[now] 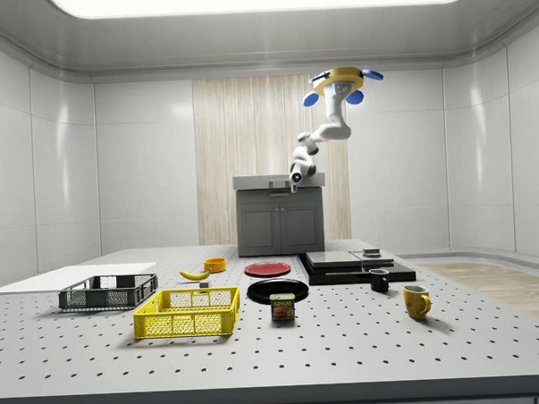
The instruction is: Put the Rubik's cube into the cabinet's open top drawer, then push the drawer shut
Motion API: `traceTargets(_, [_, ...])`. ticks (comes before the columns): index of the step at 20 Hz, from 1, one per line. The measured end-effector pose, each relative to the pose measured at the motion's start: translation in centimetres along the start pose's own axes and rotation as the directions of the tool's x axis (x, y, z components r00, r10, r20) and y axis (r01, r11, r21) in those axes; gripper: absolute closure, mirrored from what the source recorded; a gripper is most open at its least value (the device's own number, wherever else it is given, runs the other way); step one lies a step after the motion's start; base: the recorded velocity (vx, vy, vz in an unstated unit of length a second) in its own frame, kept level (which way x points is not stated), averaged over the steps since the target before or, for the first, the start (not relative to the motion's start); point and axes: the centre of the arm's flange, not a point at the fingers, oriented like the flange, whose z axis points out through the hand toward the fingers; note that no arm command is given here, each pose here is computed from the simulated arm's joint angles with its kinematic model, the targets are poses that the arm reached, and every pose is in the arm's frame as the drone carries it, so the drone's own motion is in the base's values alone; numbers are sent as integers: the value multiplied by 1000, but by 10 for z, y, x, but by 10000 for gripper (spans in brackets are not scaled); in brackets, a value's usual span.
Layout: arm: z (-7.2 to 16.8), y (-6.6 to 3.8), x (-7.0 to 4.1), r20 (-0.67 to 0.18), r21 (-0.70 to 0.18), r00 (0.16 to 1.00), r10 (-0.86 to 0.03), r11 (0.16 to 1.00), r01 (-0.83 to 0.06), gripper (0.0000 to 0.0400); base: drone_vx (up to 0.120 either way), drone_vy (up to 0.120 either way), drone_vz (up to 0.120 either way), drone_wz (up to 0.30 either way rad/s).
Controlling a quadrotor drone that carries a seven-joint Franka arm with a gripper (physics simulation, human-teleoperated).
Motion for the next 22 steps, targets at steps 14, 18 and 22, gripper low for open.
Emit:
traceTargets(14, [67,-25,2,1,0,1000,-7,1000,7,295,0,0,0,0])
traceTargets(18, [81,-35,-7,2,-1,1000,9,1000,-9,295,0,90,0,0])
traceTargets(22, [92,-41,1,1,-1,1000,-5,1000,5,295,0,120,0,0])
